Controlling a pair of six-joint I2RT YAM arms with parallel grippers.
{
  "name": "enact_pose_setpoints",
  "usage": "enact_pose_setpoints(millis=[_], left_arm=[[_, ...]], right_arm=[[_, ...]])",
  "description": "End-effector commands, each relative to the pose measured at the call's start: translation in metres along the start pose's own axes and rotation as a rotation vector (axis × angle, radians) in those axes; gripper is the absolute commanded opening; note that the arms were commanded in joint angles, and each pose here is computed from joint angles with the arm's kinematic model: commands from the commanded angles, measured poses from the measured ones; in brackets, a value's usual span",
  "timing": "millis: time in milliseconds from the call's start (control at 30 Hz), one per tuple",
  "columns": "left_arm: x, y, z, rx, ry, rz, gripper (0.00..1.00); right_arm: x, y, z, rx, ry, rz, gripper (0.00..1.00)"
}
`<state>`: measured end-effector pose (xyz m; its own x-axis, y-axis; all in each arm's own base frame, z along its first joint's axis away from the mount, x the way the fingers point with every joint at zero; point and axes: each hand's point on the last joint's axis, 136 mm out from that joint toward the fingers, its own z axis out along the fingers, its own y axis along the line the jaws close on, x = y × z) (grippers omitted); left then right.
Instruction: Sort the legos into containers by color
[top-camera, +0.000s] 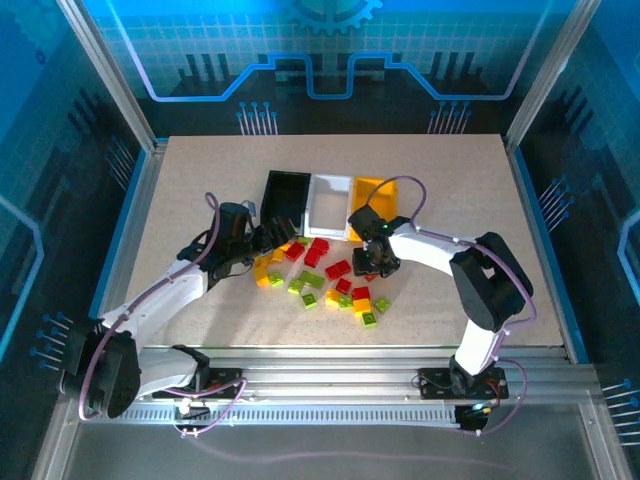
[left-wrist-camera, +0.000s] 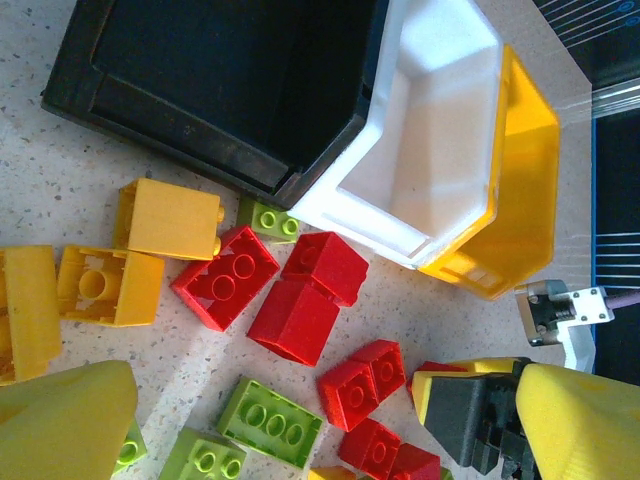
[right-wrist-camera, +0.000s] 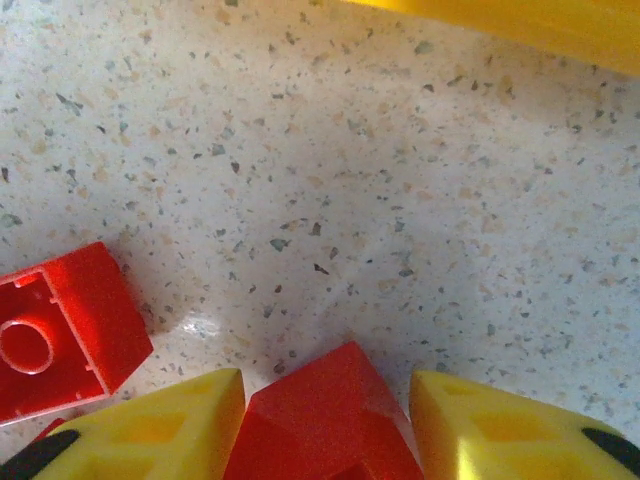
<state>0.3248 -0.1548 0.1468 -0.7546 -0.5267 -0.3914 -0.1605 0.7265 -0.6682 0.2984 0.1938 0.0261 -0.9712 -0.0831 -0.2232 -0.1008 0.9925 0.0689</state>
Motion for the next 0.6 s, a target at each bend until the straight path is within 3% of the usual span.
enact_pose_setpoints(millis=[0, 133, 300, 567], left_arm=[[0.009, 0.002, 0.003, -0.005, 0.041, -0.008, 0.99], [0.010, 0.001, 0.004, 0.000, 0.047, -0.003, 0.99], [0.011, 0.003, 0.003, -0.022, 0.042, 0.027, 0.99], [0.015, 0.031, -0.004, -0.166, 0.028, 0.036, 0.99]], right_arm=[[0.002, -0.001, -0.006, -0.019, -0.006, 0.019, 0.39], [-0.016, 0.000, -0.039, -0.048, -0.099, 0.023, 0.31], [-0.069, -0.015, -0.085, -0.019, -0.254, 0.063, 0.32], [-0.147, -0.039, -0.059, 0.056, -0.284, 0.161, 0.35]])
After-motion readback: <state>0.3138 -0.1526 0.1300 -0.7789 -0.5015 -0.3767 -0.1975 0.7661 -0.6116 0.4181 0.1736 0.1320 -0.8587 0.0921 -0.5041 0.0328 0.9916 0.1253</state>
